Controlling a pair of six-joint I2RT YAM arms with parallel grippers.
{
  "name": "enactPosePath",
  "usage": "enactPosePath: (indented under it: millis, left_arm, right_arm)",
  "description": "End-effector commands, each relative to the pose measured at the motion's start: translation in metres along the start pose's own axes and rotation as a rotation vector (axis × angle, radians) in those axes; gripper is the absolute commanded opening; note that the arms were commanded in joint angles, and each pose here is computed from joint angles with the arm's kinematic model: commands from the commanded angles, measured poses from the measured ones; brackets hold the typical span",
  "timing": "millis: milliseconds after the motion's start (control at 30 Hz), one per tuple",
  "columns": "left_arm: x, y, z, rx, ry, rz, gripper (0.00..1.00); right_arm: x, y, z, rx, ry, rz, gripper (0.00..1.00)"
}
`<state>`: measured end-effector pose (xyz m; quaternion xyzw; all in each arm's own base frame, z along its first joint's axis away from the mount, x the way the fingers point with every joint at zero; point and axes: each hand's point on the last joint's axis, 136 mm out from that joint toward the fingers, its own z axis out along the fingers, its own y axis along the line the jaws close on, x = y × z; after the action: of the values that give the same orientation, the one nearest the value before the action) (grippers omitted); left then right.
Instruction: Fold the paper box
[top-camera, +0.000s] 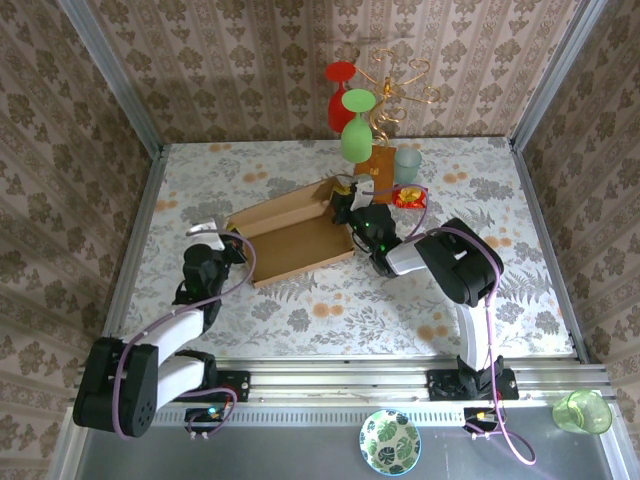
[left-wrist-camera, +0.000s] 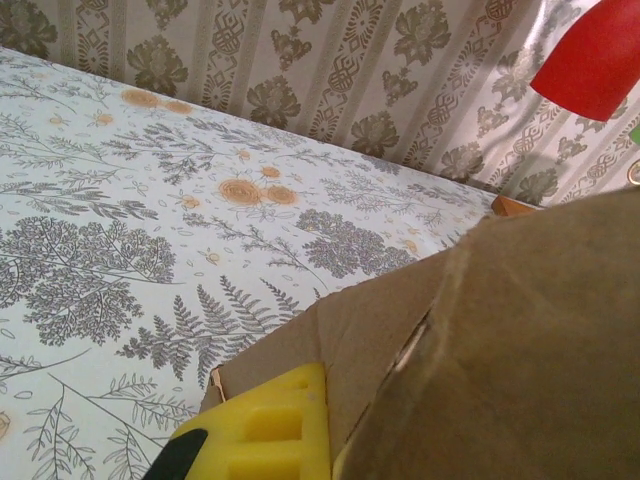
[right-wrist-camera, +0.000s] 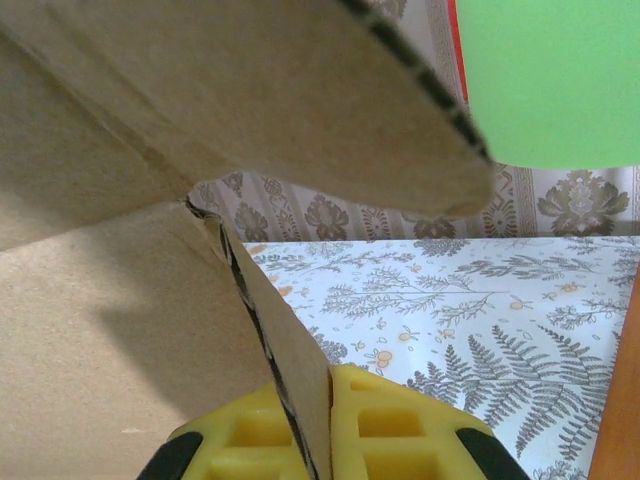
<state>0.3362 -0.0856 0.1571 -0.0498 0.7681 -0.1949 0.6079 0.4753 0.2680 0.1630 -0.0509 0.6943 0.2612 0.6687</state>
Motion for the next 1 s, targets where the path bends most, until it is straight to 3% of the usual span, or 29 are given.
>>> enactPosePath:
  millis: [0,500,800,967]
  left_arm:
    - [0.012,0.001,-0.005,-0.017,0.022,0.016,0.00]
    - [0.036,0.003,-0.009,-0.078,0.050,0.085,0.00]
    - [0.049,0.004,-0.007,-0.094,0.083,0.122,0.00]
    - [0.052,0.002,-0.005,-0.097,0.098,0.137,0.00]
  right_arm:
    - [0.013,-0.011,-0.005,0.047,0.025,0.028,0.08]
    - [0.011,-0.014,-0.018,0.074,0.059,0.109,0.21]
    - [0.006,-0.022,-0.034,0.143,0.103,0.148,0.43]
    - [-0.001,-0.020,-0.038,0.152,0.113,0.209,0.49]
